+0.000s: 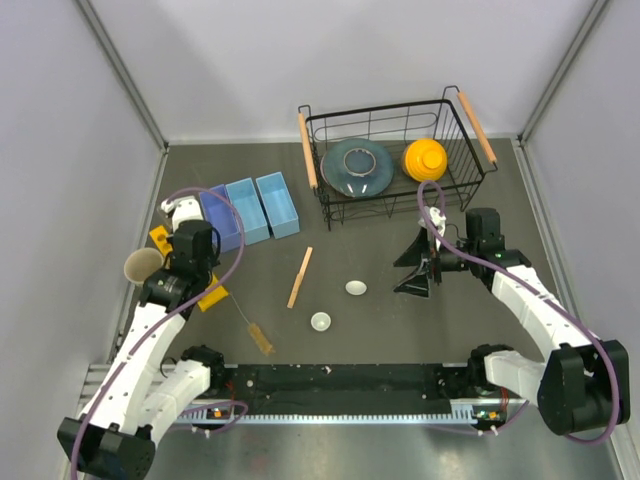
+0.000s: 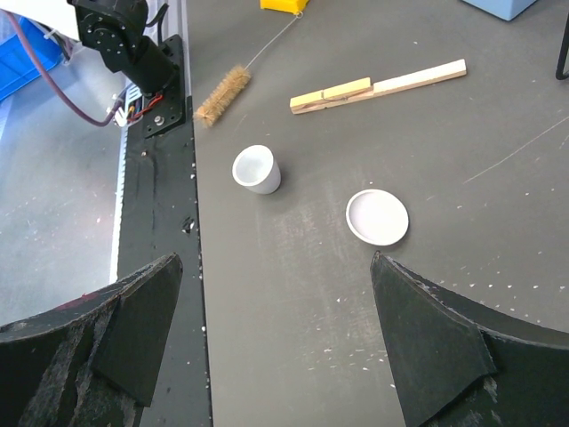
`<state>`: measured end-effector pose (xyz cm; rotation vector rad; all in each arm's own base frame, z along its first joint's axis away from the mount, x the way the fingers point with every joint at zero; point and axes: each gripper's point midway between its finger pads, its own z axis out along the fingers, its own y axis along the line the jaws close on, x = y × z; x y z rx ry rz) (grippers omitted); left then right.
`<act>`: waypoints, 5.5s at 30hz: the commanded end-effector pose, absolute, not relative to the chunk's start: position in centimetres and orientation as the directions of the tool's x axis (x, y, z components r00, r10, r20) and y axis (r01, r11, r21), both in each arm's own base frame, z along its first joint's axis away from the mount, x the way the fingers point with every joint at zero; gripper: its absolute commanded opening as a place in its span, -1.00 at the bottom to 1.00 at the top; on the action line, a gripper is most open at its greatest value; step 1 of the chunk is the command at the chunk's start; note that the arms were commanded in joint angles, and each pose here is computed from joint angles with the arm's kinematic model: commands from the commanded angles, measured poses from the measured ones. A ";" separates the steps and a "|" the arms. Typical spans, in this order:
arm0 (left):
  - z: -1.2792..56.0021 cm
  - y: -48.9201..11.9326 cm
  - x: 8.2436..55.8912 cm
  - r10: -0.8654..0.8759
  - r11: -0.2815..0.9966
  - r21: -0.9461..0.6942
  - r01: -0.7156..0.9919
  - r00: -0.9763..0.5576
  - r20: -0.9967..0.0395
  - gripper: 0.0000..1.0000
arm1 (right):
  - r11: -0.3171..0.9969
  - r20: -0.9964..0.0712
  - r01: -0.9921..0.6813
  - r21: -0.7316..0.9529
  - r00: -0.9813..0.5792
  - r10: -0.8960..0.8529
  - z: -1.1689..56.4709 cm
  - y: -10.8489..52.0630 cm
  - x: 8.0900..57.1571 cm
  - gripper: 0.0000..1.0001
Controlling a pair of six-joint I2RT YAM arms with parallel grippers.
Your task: Organize the chemistry lab equipment
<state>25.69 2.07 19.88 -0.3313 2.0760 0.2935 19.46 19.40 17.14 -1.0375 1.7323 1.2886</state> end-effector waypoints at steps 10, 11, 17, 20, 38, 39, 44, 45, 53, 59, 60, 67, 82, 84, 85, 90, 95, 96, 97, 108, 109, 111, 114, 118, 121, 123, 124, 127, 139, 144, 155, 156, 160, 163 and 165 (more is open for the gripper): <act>18.0 1.6 24.7 -0.304 0.893 -0.106 -0.437 -0.413 -0.859 -0.21 | 0.154 -0.930 -0.939 0.307 -0.330 -0.164 19.0 19.4 20.6 0.76; 18.0 1.7 24.5 -0.312 0.889 -0.113 -0.444 -0.405 -0.860 -0.05 | 0.156 -0.929 -0.938 0.310 -0.334 -0.163 19.0 19.3 20.6 0.76; 18.0 1.7 23.9 -0.342 0.879 -0.136 -0.457 -0.406 -0.847 0.26 | 0.153 -0.932 -0.940 0.304 -0.327 -0.159 19.2 19.3 20.5 0.76; 19.5 1.1 23.6 -0.359 0.886 -0.179 -0.427 -0.389 -0.849 0.42 | 0.149 -0.934 -0.943 0.297 -0.320 -0.159 19.2 19.2 20.5 0.77; 27.1 -12.7 17.8 -0.359 0.754 -0.579 0.311 -0.543 -0.759 0.97 | 0.312 -0.942 -0.941 0.131 -0.216 -0.255 20.3 15.9 22.9 0.98; 26.8 -13.3 17.5 -0.363 0.726 -0.606 0.325 -0.568 -0.739 0.97 | 0.303 -0.937 -0.943 0.134 -0.221 -0.272 20.2 15.8 22.5 0.97; 24.6 -15.4 16.2 -0.345 0.635 -0.686 0.356 -0.664 -0.664 0.97 | 0.264 -0.928 -0.954 0.139 -0.219 -0.301 21.8 16.2 21.6 0.97; 24.5 -15.6 16.2 -0.344 0.627 -0.689 0.364 -0.664 -0.664 0.97 | 0.254 -0.923 -0.956 0.147 -0.225 -0.312 21.6 16.4 21.4 0.97; 21.9 -16.0 15.4 -0.325 0.612 -0.704 0.361 -0.696 -0.640 0.96 | 0.119 -0.838 -0.985 0.129 -0.172 -0.518 19.6 20.4 19.0 0.98; 22.3 -14.7 16.0 -0.281 0.697 -0.626 0.350 -0.670 -0.687 0.96 | 0.014 -0.782 -0.976 0.219 -0.184 -0.596 18.0 24.1 17.4 0.97; 21.9 -14.4 16.5 -0.272 0.718 -0.609 0.338 -0.669 -0.692 0.96 | -0.019 -0.774 -0.972 0.233 -0.174 -0.609 17.8 25.1 16.5 0.97; 20.4 -16.0 16.7 -0.308 0.642 -0.699 0.316 -0.729 -0.612 0.94 | -0.006 -0.727 -0.958 0.285 -0.212 -0.653 16.8 28.9 16.7 0.97; 14.6 -22.0 15.1 -0.155 0.699 -0.673 0.242 -0.867 -0.473 0.45 | 0.107 -0.759 -0.956 0.271 -0.281 -0.588 16.1 24.4 19.5 0.97; 13.8 -22.5 15.7 -0.127 0.745 -0.631 0.216 -0.883 -0.452 0.37 | 0.137 -0.769 -0.957 0.256 -0.288 -0.571 16.2 23.2 20.1 0.97; 13.3 -22.8 15.4 -0.099 0.761 -0.612 0.217 -0.893 -0.439 0.28 | 0.138 -0.770 -0.952 0.272 -0.301 -0.563 15.7 22.8 19.8 0.97; 11.2 -24.0 15.7 -0.001 0.827 -0.513 0.228 -0.913 -0.407 0.10 | 0.188 -0.816 -0.943 0.275 -0.333 -0.473 15.8 20.4 20.0 0.97; 9.3 -24.5 15.3 0.069 0.864 -0.442 0.239 -0.928 -0.367 0.02 | 0.223 -0.842 -0.947 0.232 -0.311 -0.442 15.4 18.7 19.9 0.97; 9.1 -24.6 15.3 0.075 0.867 -0.437 0.241 -0.929 -0.363 -0.01 | 0.248 -0.843 -0.942 0.225 -0.316 -0.435 15.3 18.1 20.3 0.97; 8.9 -24.6 15.3 0.079 0.872 -0.427 0.241 -0.929 -0.362 -0.04 | 0.254 -0.845 -0.941 0.224 -0.317 -0.430 15.4 17.9 20.4 0.97; 7.0 -24.2 16.0 0.117 0.909 -0.343 0.236 -0.936 -0.332 -0.16 | 0.243 -0.854 -0.940 0.241 -0.324 -0.406 15.8 18.0 20.3 0.97; 7.0 -24.3 16.1 0.119 0.910 -0.341 0.237 -0.936 -0.332 -0.20 | 0.242 -0.856 -0.941 0.236 -0.320 -0.407 15.9 18.0 20.3 0.97; 6.4 -24.5 16.0 0.128 0.911 -0.338 0.236 -0.941 -0.313 -0.23 | 0.243 -0.855 -0.941 0.235 -0.320 -0.409 15.8 18.0 20.3 0.97; 5.7 -24.7 16.0 0.136 0.910 -0.338 0.239 -0.944 -0.300 -0.28 | 0.246 -0.856 -0.942 0.229 -0.315 -0.410 15.8 17.9 20.4 0.98; 5.1 -24.5 15.9 0.148 0.915 -0.323 0.241 -0.947 -0.286 -0.41 | 0.246 -0.854 -0.941 0.233 -0.319 -0.411 15.8 17.9 20.3 0.97; 5.1 -24.5 15.8 0.147 0.915 -0.324 0.239 -0.948 -0.283 -0.60 | 0.243 -0.854 -0.941 0.235 -0.319 -0.410 15.8 18.0 20.3 0.97; 5.1 -24.5 15.8 0.148 0.914 -0.326 0.242 -0.946 -0.287 -0.80 | 0.243 -0.853 -0.940 0.238 -0.322 -0.411 15.7 18.0 20.3 0.97; 5.3 -24.6 15.9 0.146 0.912 -0.329 0.243 -0.945 -0.293 -0.86 | 0.245 -0.852 -0.940 0.239 -0.324 -0.410 15.7 17.9 20.3 0.97; 5.6 -24.6 15.9 0.144 0.908 -0.337 0.248 -0.941 -0.305 -1.00 | 0.245 -0.853 -0.941 0.236 -0.321 -0.413 15.7 17.9 20.3 0.97; 10.3 -22.0 18.8 0.094 0.929 -0.280 0.242 -0.886 -0.454 -1.00 | 0.251 -0.853 -0.942 0.225 -0.314 -0.416 15.7 17.8 20.3 0.97; 13.1 -18.7 22.9 0.015 0.935 -0.302 0.185 -0.873 -0.488 -1.00 | 0.249 -0.858 -0.945 0.213 -0.303 -0.414 16.0 17.8 20.3 0.98; 19.3 -11.0 37.6 -0.192 0.962 -0.271 -0.024 -0.766 -0.613 -1.00 | 0.231 -0.864 -0.946 0.228 -0.306 -0.400 16.2 18.0 19.9 0.97; 18.2 -10.8 38.8 -0.195 0.964 -0.262 -0.042 -0.782 -0.592 -1.00 | 0.227 -0.866 -0.948 0.225 -0.301 -0.398 16.3 18.1 19.8 0.98; 19.5 -10.3 43.5 -0.209 0.967 -0.247 -0.065 -0.760 -0.616 -1.00 | 0.224 -0.866 -0.947 0.231 -0.305 -0.397 16.2 18.1 19.8 0.98; 19.2 -10.3 46.2 -0.212 0.968 -0.242 -0.073 -0.757 -0.618 -1.00 | 0.220 -0.867 -0.947 0.236 -0.307 -0.393 16.3 18.2 19.7 0.97; 17.8 -10.6 47.4 -0.205 0.969 -0.238 -0.073 -0.776 -0.596 -1.00 | 0.219 -0.865 -0.946 0.241 -0.311 -0.393 16.2 18.2 19.7 0.97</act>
